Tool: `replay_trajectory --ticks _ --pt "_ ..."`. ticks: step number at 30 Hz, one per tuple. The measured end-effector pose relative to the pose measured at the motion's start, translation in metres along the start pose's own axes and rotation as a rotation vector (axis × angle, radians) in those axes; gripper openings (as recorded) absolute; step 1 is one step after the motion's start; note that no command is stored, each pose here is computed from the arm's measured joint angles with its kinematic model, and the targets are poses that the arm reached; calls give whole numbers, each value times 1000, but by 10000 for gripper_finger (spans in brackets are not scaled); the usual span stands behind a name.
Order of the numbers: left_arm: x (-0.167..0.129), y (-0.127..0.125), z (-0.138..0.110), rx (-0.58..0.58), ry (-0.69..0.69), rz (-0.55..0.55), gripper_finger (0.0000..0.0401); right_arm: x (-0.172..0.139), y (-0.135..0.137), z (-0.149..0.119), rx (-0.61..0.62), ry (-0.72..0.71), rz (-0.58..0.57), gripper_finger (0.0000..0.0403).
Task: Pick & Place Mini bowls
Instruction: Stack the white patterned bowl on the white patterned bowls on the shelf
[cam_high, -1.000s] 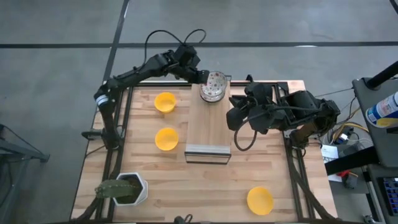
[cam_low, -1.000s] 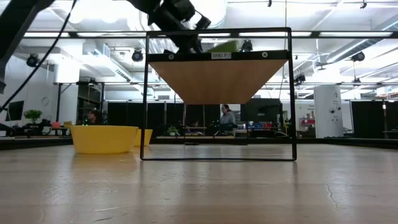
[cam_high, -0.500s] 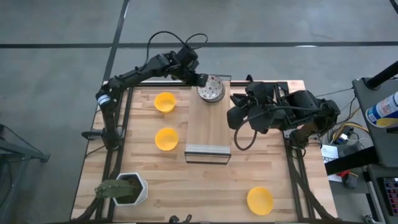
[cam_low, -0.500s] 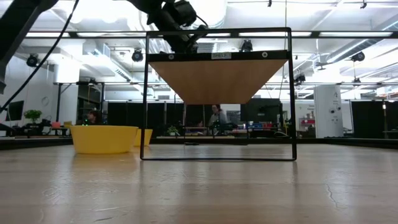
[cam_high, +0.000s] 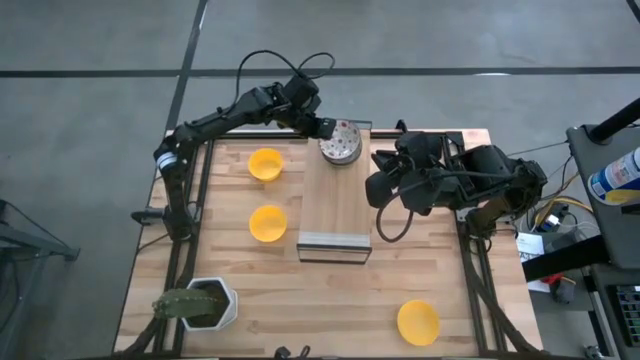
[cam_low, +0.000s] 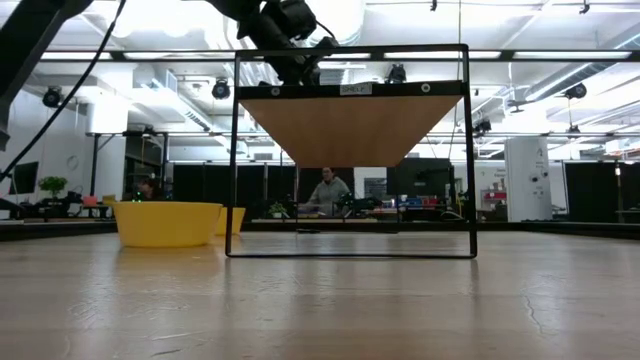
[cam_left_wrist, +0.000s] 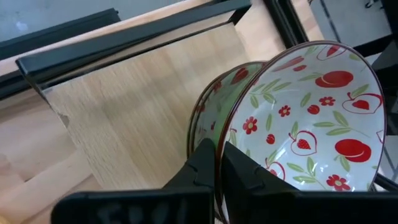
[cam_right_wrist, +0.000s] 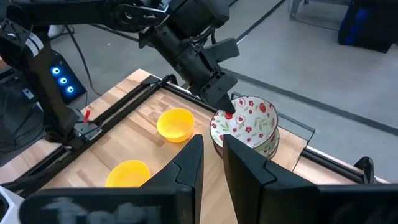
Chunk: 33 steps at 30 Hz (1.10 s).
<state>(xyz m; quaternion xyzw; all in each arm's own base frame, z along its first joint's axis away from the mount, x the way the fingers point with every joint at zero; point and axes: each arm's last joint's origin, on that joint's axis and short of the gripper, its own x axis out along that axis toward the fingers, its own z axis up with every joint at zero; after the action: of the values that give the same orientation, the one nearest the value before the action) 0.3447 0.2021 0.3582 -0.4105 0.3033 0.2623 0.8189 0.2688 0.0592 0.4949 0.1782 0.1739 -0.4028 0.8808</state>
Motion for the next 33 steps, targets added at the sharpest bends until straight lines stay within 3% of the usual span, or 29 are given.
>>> replay_trajectory --ticks 25,33 --pt "10 -1 -4 12 30 -9 13 0 0 0 0 -14 -10 57" --pt "10 -3 -4 12 25 -17 70 0 0 0 0 -14 -10 57"
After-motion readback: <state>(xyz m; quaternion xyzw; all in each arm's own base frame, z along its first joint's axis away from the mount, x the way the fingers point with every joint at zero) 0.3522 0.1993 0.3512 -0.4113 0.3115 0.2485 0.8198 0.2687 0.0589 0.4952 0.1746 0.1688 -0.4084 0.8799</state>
